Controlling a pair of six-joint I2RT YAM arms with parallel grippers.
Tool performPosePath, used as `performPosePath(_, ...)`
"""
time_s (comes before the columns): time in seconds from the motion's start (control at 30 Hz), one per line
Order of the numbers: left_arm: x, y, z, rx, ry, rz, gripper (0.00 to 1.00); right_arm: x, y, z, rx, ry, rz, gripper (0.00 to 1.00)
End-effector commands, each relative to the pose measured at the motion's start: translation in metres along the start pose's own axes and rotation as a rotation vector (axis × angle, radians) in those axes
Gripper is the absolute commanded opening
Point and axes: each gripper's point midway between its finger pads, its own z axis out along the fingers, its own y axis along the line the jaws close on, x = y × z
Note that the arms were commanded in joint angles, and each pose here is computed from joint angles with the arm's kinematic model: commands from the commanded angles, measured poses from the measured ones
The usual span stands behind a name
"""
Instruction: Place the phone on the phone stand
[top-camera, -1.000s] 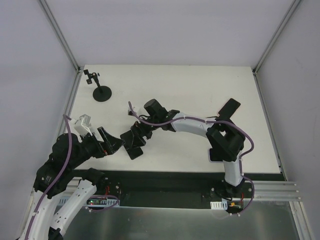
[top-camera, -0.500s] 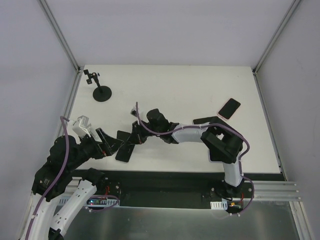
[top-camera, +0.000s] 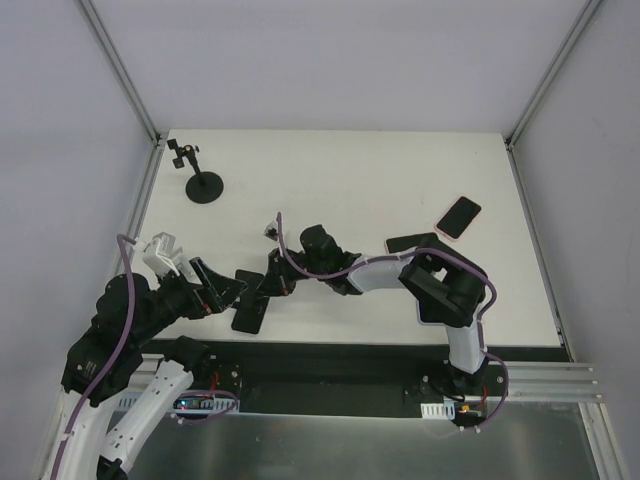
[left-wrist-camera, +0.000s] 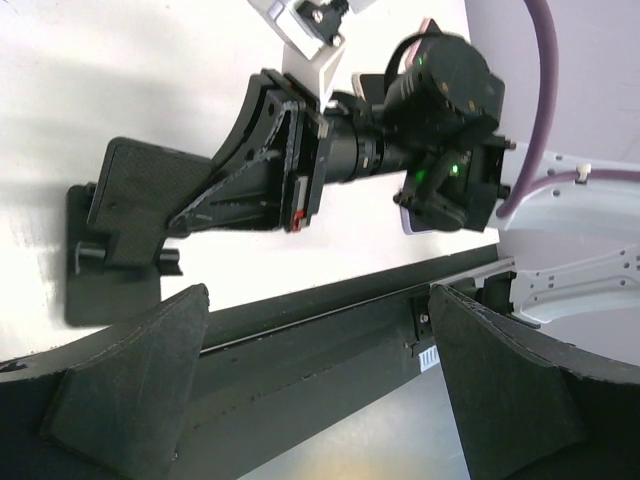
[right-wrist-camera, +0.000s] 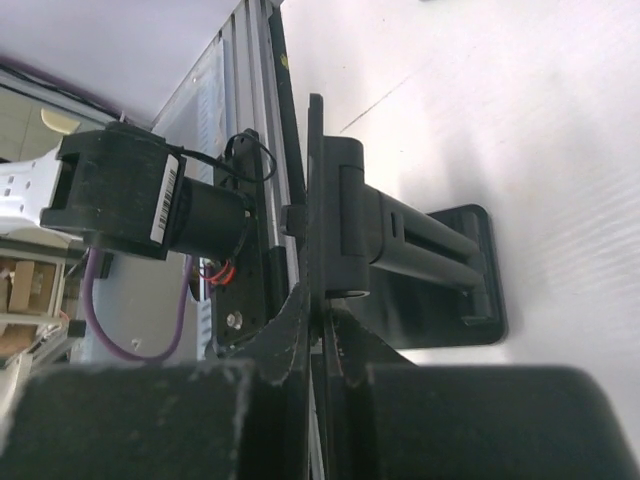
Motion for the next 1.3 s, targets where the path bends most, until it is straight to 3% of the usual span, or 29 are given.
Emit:
performPosePath(0.0,-0.002,-0.004,-0.003,0.023,-0.017,0.012,0.9,-0.008,0.004,-0.012,-0.079,0.11,-0.13,0.01)
performPosePath(0.43,-0.005,-0.005,0.002,0.016,-0.005,0.019,0.91,0.017,-0.003,-0.019,-0.035,0.232,-0.245,0.03)
performPosePath(0.47,-0.006,-0.007,0.002,0.022,-0.008,0.024,0.91,0.016,-0.006,-0.021,-0.018,0.237,-0.251,0.14)
performPosePath(0.5,-0.006,-0.007,0.002,0.022,-0.005,0.025,0.91,0.012,-0.006,-0.023,0.005,0.231,-0.259,0.33)
performPosePath(0.53,-0.006,-0.007,0.002,0.021,-0.004,0.026,0.91,0.012,-0.011,-0.026,0.054,0.233,-0.251,0.65)
performPosePath(0.63,-0.007,-0.008,0.001,0.025,-0.013,0.031,0.91,0.002,-0.011,-0.044,0.162,0.185,-0.258,0.99)
performPosePath(0.8,-0.006,-0.005,0.001,0.023,-0.017,0.035,0.92,-0.031,-0.012,-0.094,0.324,0.034,-0.218,0.96)
performPosePath(0.87,-0.006,-0.005,0.003,0.023,-0.015,0.043,0.92,-0.039,-0.049,-0.125,0.574,-0.066,-0.116,0.96)
performPosePath(0.9,-0.006,-0.006,0.003,0.024,-0.01,0.046,0.93,-0.052,-0.065,-0.15,0.715,-0.176,0.058,0.96)
performPosePath(0.93,-0.006,-0.006,0.003,0.025,-0.009,0.048,0.92,-0.027,-0.11,-0.212,1.113,-0.204,0.216,0.96)
performPosePath(1.03,-0.007,-0.008,0.001,0.032,-0.014,0.055,0.92,0.008,-0.127,-0.29,1.467,-0.317,0.698,0.96)
performPosePath(1.13,-0.007,-0.008,0.0,0.036,-0.02,0.053,0.93,0.03,-0.125,-0.312,1.521,-0.379,0.942,0.96)
performPosePath(1.27,-0.003,-0.007,0.0,0.041,-0.009,0.058,0.93,0.049,-0.127,-0.358,1.59,-0.6,1.012,0.96)
